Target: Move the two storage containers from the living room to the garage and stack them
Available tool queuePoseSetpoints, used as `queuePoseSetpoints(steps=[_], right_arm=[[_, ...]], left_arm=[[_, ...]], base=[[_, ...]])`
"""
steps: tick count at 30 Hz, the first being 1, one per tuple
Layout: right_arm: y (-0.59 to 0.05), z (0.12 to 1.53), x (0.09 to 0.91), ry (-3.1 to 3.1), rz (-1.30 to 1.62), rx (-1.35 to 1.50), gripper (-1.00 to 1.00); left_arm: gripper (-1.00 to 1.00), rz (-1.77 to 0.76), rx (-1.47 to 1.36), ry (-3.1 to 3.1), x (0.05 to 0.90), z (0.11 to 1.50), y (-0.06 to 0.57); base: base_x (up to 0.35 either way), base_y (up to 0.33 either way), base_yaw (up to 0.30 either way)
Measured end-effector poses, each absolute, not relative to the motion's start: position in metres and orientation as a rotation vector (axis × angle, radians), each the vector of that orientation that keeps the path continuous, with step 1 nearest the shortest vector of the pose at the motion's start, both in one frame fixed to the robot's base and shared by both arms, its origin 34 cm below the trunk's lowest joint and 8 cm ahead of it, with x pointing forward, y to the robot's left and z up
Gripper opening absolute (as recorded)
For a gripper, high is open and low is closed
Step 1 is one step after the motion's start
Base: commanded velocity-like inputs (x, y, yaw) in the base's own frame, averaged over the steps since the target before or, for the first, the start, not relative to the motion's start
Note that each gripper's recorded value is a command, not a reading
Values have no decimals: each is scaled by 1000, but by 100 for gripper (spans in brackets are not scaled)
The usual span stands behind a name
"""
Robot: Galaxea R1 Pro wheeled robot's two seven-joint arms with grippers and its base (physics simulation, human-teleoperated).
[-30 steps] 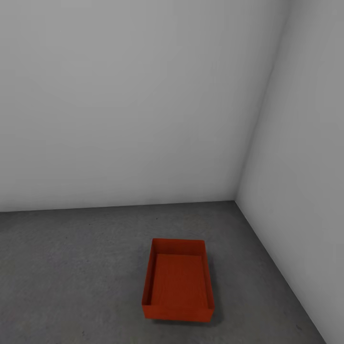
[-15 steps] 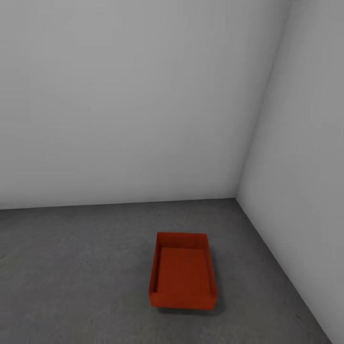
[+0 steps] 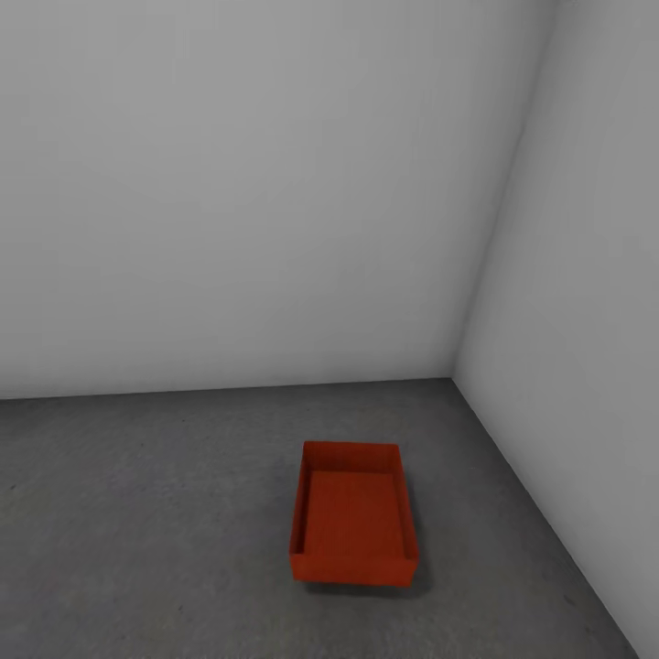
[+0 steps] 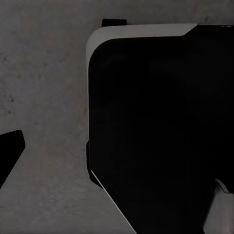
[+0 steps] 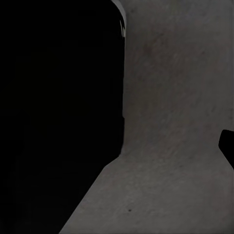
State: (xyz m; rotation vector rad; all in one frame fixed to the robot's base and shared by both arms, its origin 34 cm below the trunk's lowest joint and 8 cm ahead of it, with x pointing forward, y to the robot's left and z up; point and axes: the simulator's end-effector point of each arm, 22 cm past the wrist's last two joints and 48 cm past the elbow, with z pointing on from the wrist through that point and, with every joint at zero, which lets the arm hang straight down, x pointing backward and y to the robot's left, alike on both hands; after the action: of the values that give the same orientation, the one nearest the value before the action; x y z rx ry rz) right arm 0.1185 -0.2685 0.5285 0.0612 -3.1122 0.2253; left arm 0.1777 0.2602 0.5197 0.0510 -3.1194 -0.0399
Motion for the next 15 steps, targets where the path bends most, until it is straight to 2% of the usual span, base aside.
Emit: queuePoseSetpoints(steps=[15], right_arm=[[-268, 528, 119, -3112, 224, 61, 100]], left_arm=[[100, -41, 51, -3120, 178, 520, 261]], base=[[0, 0, 0]])
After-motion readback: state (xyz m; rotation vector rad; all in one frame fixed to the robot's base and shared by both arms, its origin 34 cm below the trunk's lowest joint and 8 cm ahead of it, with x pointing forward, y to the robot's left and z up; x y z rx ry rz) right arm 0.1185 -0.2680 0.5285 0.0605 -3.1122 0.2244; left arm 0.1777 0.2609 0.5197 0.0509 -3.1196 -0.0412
